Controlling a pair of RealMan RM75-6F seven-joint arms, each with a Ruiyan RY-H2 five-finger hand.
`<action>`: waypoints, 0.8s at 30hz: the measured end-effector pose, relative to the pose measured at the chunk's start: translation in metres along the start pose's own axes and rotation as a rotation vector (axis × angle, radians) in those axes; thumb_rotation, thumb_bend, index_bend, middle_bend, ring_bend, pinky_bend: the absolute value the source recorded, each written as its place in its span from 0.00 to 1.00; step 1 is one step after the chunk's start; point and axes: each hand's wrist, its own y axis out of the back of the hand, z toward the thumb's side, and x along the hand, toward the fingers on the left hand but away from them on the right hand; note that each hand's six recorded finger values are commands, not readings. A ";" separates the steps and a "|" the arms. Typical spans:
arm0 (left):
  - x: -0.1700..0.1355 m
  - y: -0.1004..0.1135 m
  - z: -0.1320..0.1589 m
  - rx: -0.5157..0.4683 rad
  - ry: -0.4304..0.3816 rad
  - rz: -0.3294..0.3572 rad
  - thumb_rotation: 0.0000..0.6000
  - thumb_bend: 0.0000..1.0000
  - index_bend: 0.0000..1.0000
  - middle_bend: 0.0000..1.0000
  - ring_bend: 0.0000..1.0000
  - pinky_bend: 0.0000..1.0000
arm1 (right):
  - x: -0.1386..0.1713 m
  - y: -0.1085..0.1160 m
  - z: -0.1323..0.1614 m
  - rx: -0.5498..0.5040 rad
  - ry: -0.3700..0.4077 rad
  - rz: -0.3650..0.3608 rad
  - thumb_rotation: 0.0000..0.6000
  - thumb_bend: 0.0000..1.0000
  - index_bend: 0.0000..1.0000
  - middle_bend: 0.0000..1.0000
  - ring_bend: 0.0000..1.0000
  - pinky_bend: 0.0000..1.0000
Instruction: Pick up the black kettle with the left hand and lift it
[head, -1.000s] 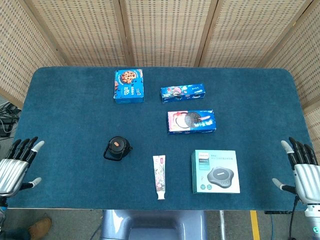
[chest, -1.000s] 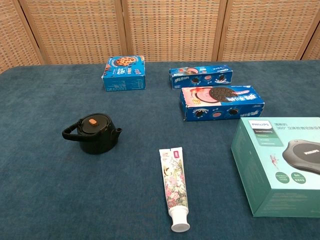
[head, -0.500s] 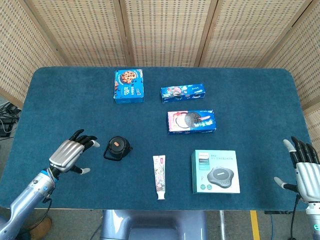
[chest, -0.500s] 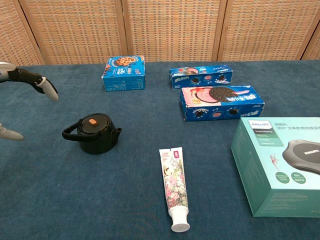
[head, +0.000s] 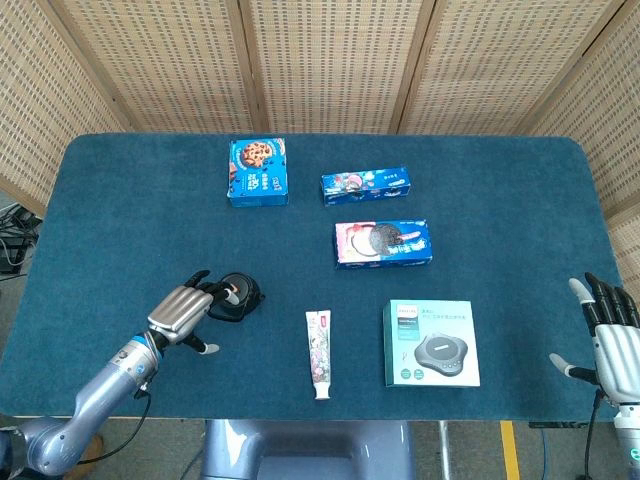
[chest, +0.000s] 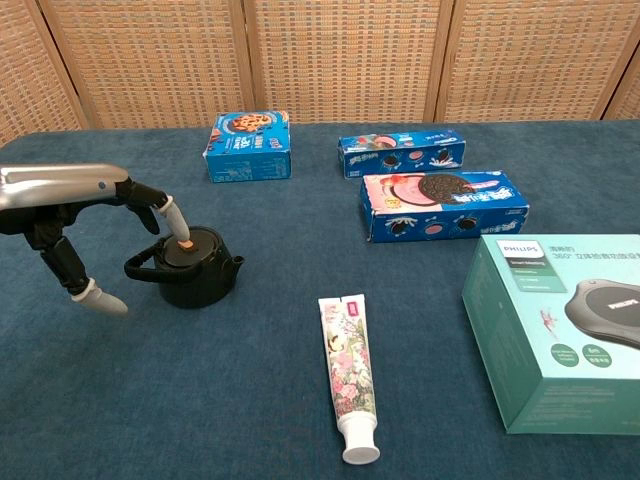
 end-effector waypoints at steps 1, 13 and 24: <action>0.001 -0.002 0.001 0.001 0.003 -0.006 1.00 0.00 0.29 0.21 0.23 0.00 | 0.000 0.000 0.000 -0.001 -0.001 0.001 1.00 0.00 0.00 0.00 0.00 0.00; 0.008 -0.018 0.008 -0.003 0.027 -0.041 1.00 0.00 0.35 0.27 0.28 0.00 | -0.001 0.000 -0.001 -0.004 -0.002 0.001 1.00 0.00 0.00 0.00 0.00 0.00; 0.007 -0.016 0.002 0.019 0.051 -0.026 1.00 0.00 0.35 0.27 0.28 0.00 | -0.001 -0.001 -0.001 -0.001 -0.002 0.004 1.00 0.00 0.00 0.00 0.00 0.00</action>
